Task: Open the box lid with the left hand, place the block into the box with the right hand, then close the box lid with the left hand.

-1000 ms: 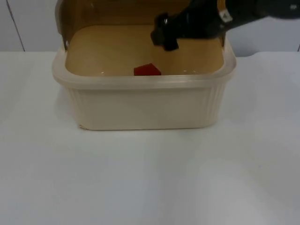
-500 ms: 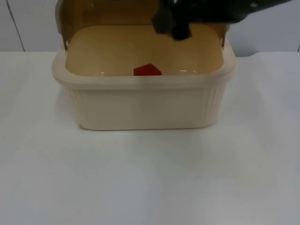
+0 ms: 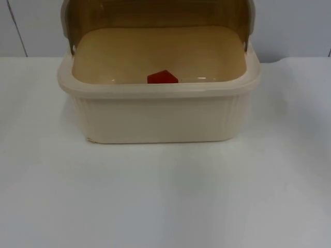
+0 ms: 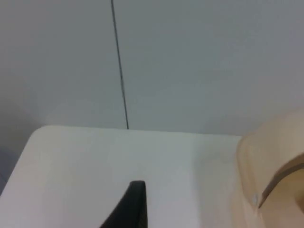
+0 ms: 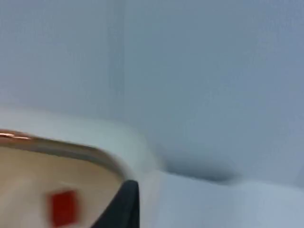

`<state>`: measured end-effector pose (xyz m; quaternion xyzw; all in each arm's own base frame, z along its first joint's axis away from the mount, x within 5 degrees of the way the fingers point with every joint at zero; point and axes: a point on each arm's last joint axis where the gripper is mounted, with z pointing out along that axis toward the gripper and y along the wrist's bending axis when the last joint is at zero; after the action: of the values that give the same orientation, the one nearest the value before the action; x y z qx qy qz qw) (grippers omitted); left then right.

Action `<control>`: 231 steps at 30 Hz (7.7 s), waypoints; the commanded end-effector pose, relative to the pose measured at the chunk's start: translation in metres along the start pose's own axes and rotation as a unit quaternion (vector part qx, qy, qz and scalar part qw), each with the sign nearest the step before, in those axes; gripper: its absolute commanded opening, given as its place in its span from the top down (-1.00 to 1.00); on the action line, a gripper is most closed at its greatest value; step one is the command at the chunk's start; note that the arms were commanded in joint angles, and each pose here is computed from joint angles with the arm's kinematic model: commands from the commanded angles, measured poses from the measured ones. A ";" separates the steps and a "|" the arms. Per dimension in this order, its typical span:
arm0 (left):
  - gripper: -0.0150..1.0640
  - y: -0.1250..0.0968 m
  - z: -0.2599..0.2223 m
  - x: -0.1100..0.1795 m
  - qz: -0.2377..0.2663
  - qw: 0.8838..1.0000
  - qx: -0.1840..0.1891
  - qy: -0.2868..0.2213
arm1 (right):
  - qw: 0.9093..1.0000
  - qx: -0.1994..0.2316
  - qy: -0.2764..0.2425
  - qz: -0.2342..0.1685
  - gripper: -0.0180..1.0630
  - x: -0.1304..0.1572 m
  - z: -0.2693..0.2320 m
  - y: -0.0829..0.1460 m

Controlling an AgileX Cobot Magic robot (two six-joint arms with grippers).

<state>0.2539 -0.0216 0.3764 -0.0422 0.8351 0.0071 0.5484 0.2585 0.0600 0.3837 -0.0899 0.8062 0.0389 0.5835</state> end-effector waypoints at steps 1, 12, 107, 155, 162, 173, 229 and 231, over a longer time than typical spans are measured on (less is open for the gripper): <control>-0.98 -0.003 -0.003 -0.003 -0.006 1.000 0.013 -0.015 | 0.999 0.019 0.040 -0.008 -0.97 0.007 -0.010 -0.027; -0.98 -0.003 -0.003 -0.003 -0.004 1.000 0.013 -0.016 | 0.996 0.048 0.053 0.058 -0.97 0.010 -0.037 -0.067; 0.98 -0.175 0.166 0.004 0.484 0.801 0.334 -0.106 | 0.990 0.106 0.044 0.077 -0.99 0.009 -0.038 -0.078; 0.98 -0.161 0.161 0.124 0.528 0.798 0.289 0.021 | 0.990 0.107 0.033 0.080 -0.99 0.008 -0.038 -0.078; 0.98 -0.169 0.149 0.138 0.526 0.796 0.298 0.028 | 0.990 0.106 0.036 0.080 -0.99 0.008 -0.038 -0.078; 0.98 -0.173 0.118 0.147 0.512 0.798 0.317 0.032 | 0.990 0.106 0.036 0.080 -0.99 0.008 -0.038 -0.078; 0.98 0.023 0.041 -0.015 0.046 0.997 0.061 -0.029 | 0.987 0.087 0.046 0.126 -0.99 0.010 -0.037 -0.074; 0.98 0.023 0.041 -0.015 0.044 0.997 0.061 -0.030 | 0.987 0.087 0.046 0.126 -0.99 0.010 -0.037 -0.074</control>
<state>0.2975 0.0057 0.3659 0.0370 0.8285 -0.0129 0.5586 0.2363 -0.0194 0.3883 0.0586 0.8377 0.0356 0.5418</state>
